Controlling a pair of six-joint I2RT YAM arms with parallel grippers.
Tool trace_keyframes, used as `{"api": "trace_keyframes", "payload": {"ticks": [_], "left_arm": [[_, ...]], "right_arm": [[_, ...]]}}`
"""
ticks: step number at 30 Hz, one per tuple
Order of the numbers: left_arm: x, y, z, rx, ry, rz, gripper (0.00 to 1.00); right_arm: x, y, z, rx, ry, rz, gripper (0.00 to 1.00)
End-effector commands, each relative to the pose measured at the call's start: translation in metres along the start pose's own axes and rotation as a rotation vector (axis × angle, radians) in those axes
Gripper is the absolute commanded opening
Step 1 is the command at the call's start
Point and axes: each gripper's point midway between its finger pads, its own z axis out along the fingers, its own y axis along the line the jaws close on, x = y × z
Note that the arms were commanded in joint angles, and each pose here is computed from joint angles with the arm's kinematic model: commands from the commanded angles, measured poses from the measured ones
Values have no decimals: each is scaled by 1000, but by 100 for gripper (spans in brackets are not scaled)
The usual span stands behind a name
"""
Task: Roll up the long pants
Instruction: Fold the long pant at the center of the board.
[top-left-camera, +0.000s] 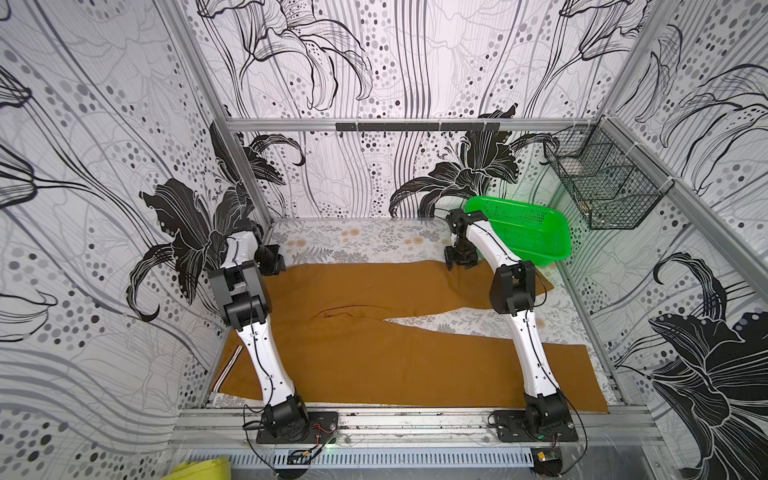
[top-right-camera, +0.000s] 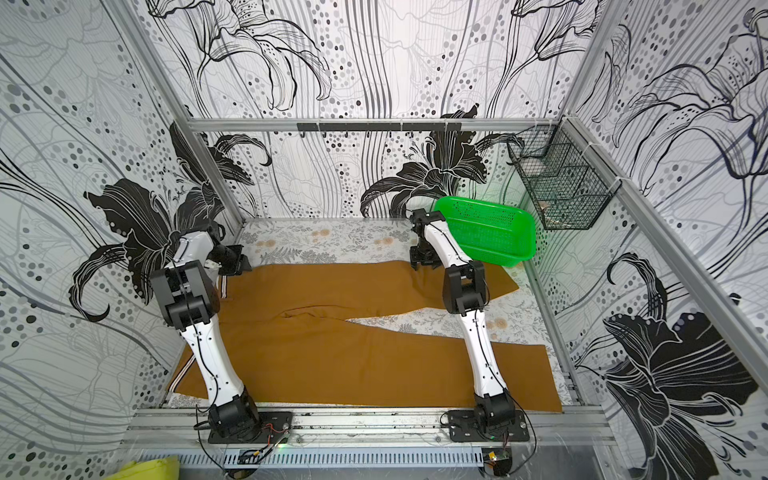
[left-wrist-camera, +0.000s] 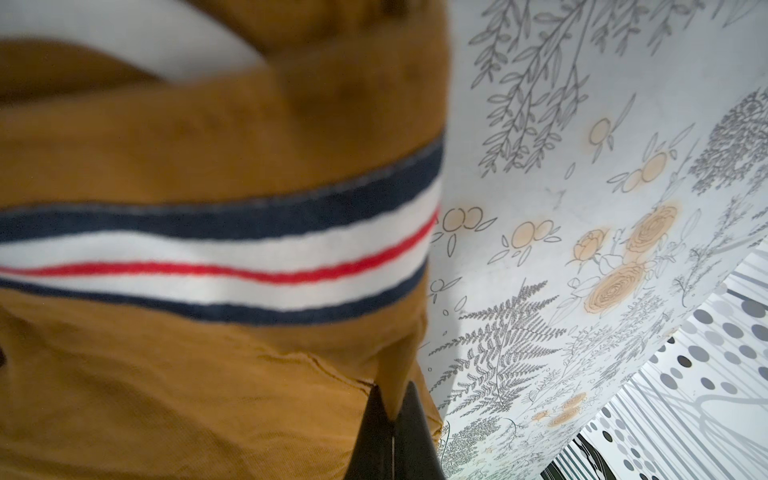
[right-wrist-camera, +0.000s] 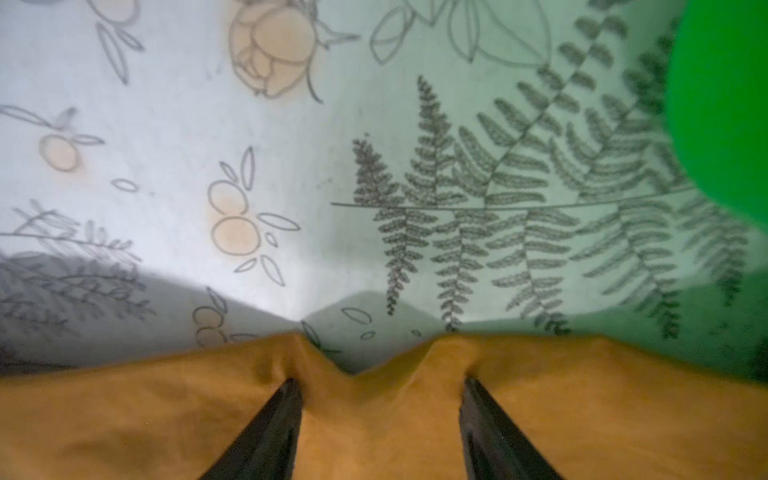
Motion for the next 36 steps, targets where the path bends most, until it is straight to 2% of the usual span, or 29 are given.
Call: {"api": "trace_keyframes", "payload": {"ticks": [1, 5, 9, 14, 18, 20, 23, 24, 29, 32, 34, 36], "left_arm": [[0, -5, -21, 36, -17, 18, 0], [-1, -6, -21, 40, -16, 17, 0], [-1, -6, -19, 39, -14, 14, 0], [-2, -7, -19, 41, -15, 16, 0], [-2, -6, -18, 39, -13, 16, 0], [-3, -6, -18, 41, -12, 14, 0], [-3, -6, -17, 40, -8, 13, 0], [-3, -6, -17, 41, -6, 13, 0], [-5, -9, -17, 45, -6, 14, 0], [-5, -10, -17, 48, -7, 13, 0], [-5, -10, -16, 48, -5, 12, 0], [-6, -10, -14, 49, 0, 11, 0]], "right_arm": [[-6, 9, 3, -47, -21, 37, 63], [-10, 5, 6, -20, -24, 50, 58], [-21, 10, -2, -49, -75, 76, 53], [-34, 11, -19, -72, -147, 93, 59], [-34, 10, -11, -59, -127, 107, 59], [-31, 11, -4, -63, -104, 113, 55], [-25, 11, 7, -62, -74, 119, 40], [-23, 11, 9, -59, -64, 118, 39], [-10, 4, 11, -24, -27, 111, 55], [-6, 1, 9, -12, -24, 96, 58], [-3, 0, 12, -2, -4, 87, 55], [1, -1, 16, 6, 13, 82, 41]]}}
